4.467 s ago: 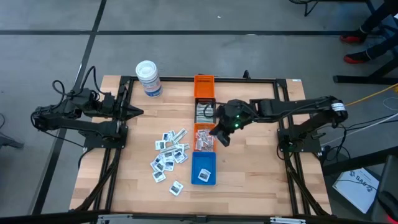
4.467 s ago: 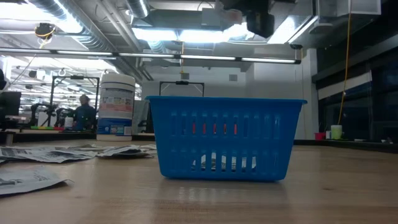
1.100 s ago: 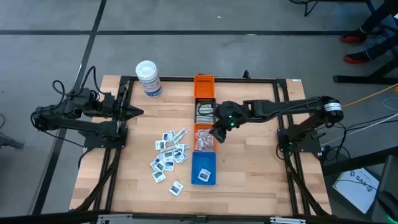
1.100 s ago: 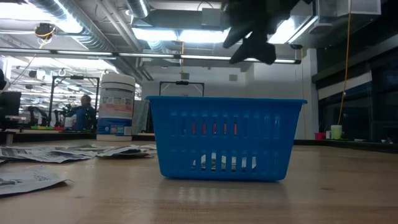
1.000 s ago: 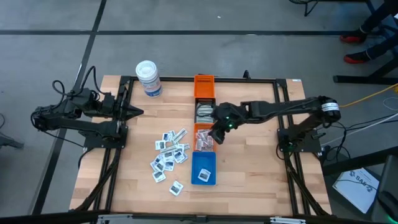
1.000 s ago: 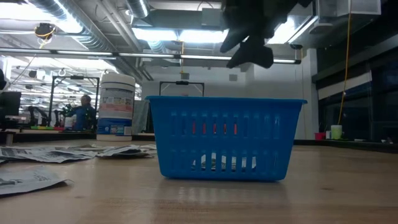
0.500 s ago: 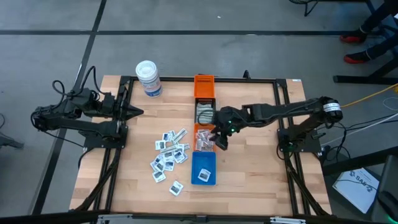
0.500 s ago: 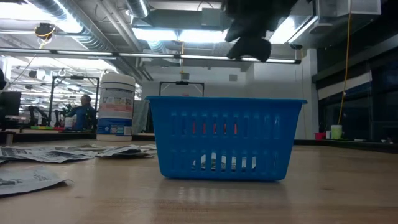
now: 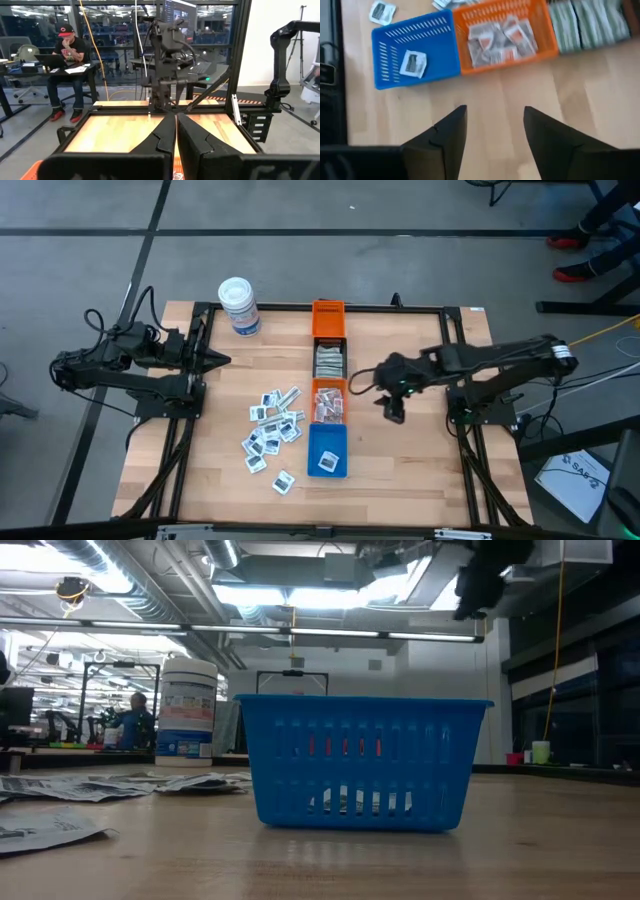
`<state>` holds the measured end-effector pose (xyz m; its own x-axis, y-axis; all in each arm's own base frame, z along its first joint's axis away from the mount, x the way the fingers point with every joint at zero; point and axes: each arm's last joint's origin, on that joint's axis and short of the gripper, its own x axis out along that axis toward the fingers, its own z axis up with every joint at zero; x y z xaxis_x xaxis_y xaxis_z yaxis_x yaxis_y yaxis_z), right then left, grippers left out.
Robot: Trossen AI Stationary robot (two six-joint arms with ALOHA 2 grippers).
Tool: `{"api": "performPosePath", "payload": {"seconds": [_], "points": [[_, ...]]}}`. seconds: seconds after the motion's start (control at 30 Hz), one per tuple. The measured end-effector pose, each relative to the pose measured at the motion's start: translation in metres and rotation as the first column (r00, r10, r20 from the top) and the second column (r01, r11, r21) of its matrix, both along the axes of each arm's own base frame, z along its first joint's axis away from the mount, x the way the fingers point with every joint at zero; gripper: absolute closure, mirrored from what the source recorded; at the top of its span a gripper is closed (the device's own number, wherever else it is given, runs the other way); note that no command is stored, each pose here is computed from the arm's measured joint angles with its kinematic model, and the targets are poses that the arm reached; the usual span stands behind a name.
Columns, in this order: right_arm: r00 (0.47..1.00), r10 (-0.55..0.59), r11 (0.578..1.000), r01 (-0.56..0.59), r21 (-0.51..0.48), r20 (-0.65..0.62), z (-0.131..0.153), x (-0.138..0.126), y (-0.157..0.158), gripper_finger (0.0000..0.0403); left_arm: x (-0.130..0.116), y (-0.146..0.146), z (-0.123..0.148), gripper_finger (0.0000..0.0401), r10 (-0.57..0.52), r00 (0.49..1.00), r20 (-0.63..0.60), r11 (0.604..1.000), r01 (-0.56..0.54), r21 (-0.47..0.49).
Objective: Pick & Place First Aid Supplies
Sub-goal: Put the gray towelette pack into the blue bin
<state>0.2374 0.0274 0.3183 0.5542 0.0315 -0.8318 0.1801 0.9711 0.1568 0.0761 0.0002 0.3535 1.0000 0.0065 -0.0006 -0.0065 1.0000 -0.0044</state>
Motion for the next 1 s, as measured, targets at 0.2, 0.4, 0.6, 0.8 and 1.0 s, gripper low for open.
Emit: {"api": "performPosePath", "payload": {"seconds": [0.2, 0.4, 0.6, 0.8, 1.0], "points": [[0.993, -0.115, 0.992, 0.114, 0.062, 0.022, 0.021, -0.039, -0.005, 0.0208, 0.000, 0.000, 0.000, 0.0393, 0.000, 1.000, 0.000, 1.000, 0.000, 0.000], [0.981, -0.161, 0.982, 0.148, 0.121, 0.109, 0.000, -0.073, -0.009, 0.0208, 0.000, 0.000, 0.000, 0.0391, 0.000, 1.000, 0.000, 1.000, 0.000, 0.000], [0.923, -0.314, 0.922, 0.240, 0.304, 0.224, -0.038, -0.097, -0.012, 0.0208, 0.000, 0.000, 0.000, 0.0388, 0.000, 1.000, 0.000, 1.000, 0.000, 0.000], [0.832, -0.311, 0.921, 0.145, 0.361, 0.459, -0.074, -0.103, -0.013, 0.0208, 0.000, 0.000, 0.000, 0.0391, 0.000, 1.000, 0.000, 1.000, 0.000, 0.000], [0.700, -0.020, 0.990, -0.088, 0.114, 0.714, -0.108, -0.104, -0.011, 0.0208, 0.000, 0.000, 0.000, 0.0388, 0.000, 1.000, 0.000, 1.000, 0.000, 0.000]]}}
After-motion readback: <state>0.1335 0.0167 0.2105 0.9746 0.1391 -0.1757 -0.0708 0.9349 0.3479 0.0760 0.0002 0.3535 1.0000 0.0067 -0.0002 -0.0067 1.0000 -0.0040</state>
